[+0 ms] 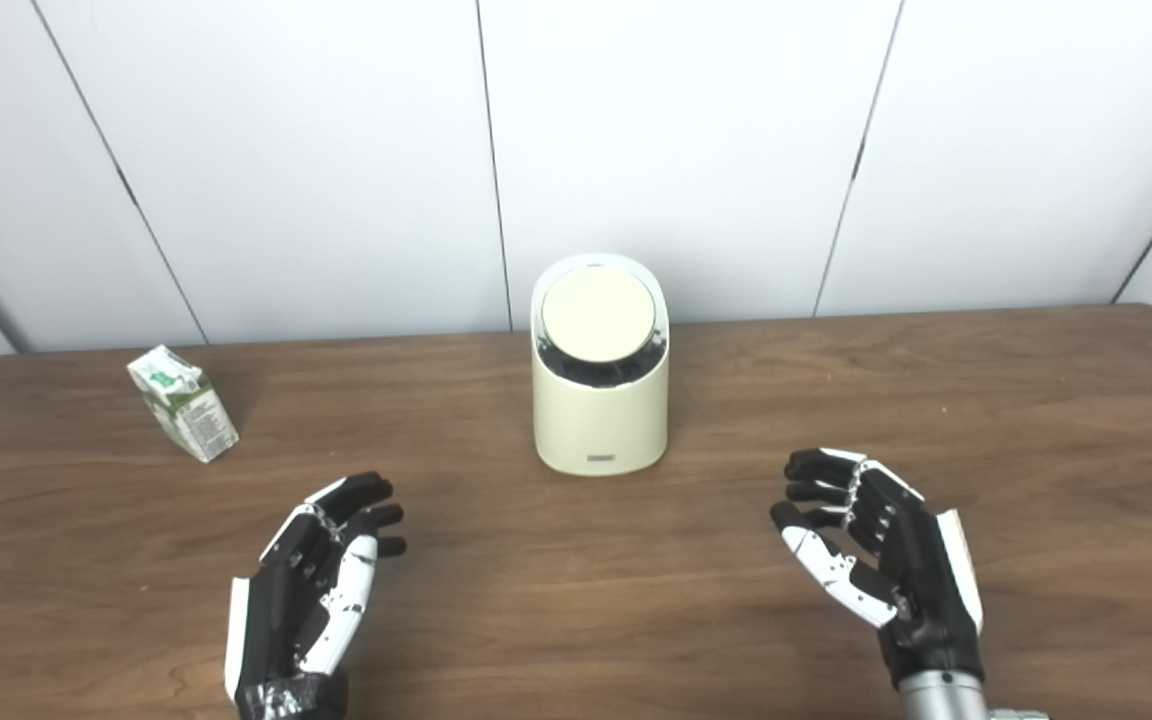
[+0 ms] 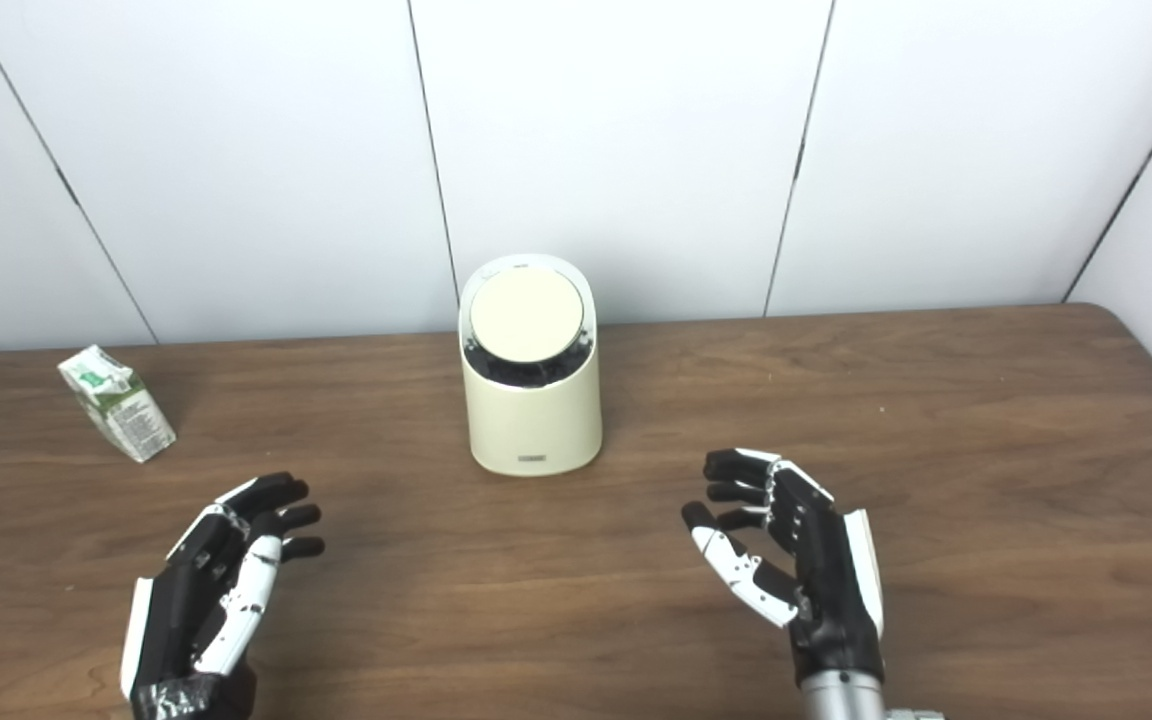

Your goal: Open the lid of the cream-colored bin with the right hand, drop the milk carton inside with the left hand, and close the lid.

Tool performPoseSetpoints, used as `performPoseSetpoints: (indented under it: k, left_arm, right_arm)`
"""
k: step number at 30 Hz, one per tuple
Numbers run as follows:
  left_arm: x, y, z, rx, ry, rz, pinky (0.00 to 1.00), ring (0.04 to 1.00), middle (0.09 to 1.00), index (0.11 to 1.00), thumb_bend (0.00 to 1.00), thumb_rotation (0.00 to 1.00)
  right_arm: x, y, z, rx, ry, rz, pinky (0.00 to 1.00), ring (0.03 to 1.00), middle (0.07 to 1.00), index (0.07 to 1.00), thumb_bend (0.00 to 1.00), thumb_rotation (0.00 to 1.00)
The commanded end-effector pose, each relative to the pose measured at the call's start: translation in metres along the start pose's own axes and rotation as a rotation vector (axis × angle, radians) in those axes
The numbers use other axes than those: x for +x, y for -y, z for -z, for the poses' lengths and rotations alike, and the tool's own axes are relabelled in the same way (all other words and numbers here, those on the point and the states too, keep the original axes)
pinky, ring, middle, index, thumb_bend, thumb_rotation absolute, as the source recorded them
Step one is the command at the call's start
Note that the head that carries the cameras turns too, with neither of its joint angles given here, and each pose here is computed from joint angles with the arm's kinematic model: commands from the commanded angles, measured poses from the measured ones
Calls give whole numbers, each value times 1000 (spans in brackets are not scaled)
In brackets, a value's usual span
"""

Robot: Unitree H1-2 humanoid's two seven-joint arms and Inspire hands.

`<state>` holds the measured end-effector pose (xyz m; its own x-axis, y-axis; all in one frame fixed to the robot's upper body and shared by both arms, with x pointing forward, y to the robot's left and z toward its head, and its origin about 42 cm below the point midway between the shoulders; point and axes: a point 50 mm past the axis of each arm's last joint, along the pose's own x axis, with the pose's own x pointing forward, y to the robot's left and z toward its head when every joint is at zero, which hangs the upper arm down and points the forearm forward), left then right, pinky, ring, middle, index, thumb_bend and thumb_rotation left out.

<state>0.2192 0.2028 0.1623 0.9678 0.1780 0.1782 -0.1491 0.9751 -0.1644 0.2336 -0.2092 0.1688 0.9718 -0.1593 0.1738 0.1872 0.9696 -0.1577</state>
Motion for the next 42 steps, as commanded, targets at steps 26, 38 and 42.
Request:
performPoseSetpoints:
  k: [26, 38, 42]
  left_arm:
    - [10, 10, 10, 53, 44, 50, 615, 693, 725, 711, 264, 309]
    - [8, 13, 9, 62, 49, 58, 622, 696, 725, 714, 261, 316]
    - [7, 14, 9, 60, 52, 64, 612, 682, 715, 711, 253, 320]
  right_arm:
    - [93, -1, -89, -312, 276, -124, 955, 999, 1000, 992, 703, 899]
    - [139, -24, -105, -517, 282, -100, 963, 1000, 1000, 1000, 906, 712]
    - [157, -30, -110, -656, 292, -50, 998, 1000, 1000, 1000, 905, 627]
